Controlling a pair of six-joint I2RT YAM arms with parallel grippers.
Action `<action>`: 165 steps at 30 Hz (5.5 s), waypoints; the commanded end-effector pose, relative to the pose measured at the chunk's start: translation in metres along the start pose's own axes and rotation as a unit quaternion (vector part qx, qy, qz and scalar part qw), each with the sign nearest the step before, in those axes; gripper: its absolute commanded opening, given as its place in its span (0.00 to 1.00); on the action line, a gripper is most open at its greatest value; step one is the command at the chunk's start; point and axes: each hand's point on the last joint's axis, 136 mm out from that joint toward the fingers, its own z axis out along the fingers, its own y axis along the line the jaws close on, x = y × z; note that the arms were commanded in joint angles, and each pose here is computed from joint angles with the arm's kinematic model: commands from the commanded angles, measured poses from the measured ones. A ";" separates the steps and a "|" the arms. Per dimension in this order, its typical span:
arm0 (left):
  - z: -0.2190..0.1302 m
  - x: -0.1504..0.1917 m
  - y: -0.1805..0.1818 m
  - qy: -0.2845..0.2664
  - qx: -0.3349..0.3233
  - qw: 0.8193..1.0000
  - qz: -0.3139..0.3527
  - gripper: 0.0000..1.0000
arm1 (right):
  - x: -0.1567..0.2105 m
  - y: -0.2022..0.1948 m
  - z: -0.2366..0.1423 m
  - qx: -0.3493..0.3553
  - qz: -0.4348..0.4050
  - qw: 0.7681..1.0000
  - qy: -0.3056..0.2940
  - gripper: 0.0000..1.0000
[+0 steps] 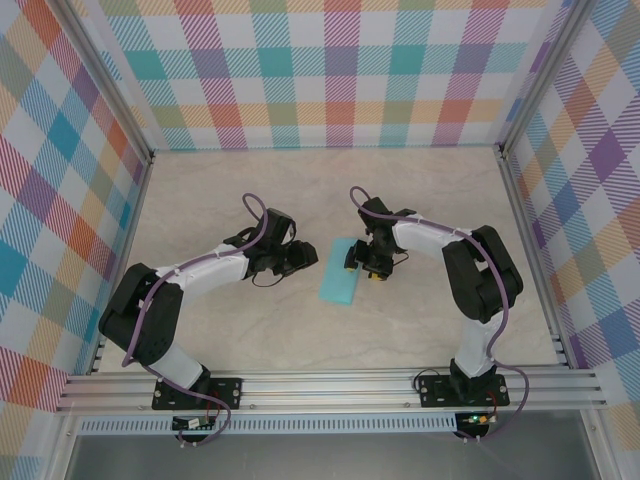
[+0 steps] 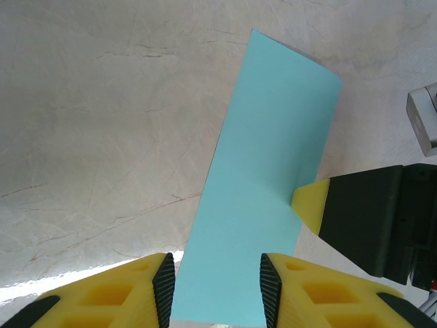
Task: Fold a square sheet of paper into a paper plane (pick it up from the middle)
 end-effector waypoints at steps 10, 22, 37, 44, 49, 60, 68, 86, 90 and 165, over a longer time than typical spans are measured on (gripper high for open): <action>0.003 -0.001 0.000 0.005 0.003 1.000 0.002 0.40 | 0.003 -0.025 0.010 0.054 0.026 0.998 0.007 0.62; 0.004 0.000 -0.001 0.007 0.006 1.000 -0.001 0.40 | 0.004 -0.027 0.011 0.061 0.019 0.998 0.010 0.62; 0.001 -0.004 0.002 -0.003 -0.003 1.000 -0.003 0.40 | 0.004 -0.032 0.017 0.073 0.026 0.997 0.016 0.62; -0.015 -0.019 0.025 -0.068 -0.061 0.996 -0.016 0.39 | 0.007 -0.028 0.015 0.059 0.015 0.998 0.017 0.62; -0.022 -0.029 0.032 -0.102 -0.078 0.991 -0.022 0.40 | 0.006 -0.028 0.012 0.058 0.020 0.998 0.015 0.62; -0.015 -0.027 0.014 -0.088 -0.026 0.996 -0.010 0.39 | 0.009 -0.033 0.010 0.070 0.022 0.997 0.016 0.63; 0.009 -0.017 0.000 -0.035 0.017 0.999 -0.008 0.36 | 0.009 -0.039 0.014 0.089 0.021 0.996 0.023 0.62; 0.037 -0.014 -0.022 0.026 0.050 0.998 -0.009 0.35 | 0.011 -0.047 0.012 0.110 0.015 0.993 0.028 0.62; 0.044 -0.010 -0.024 0.043 0.052 0.998 -0.010 0.34 | 0.012 -0.048 0.013 0.113 0.016 0.993 0.029 0.62; 0.112 0.042 0.032 0.144 -0.031 0.989 -0.011 0.00 | 0.019 0.034 -0.011 -0.252 0.025 0.967 0.026 0.09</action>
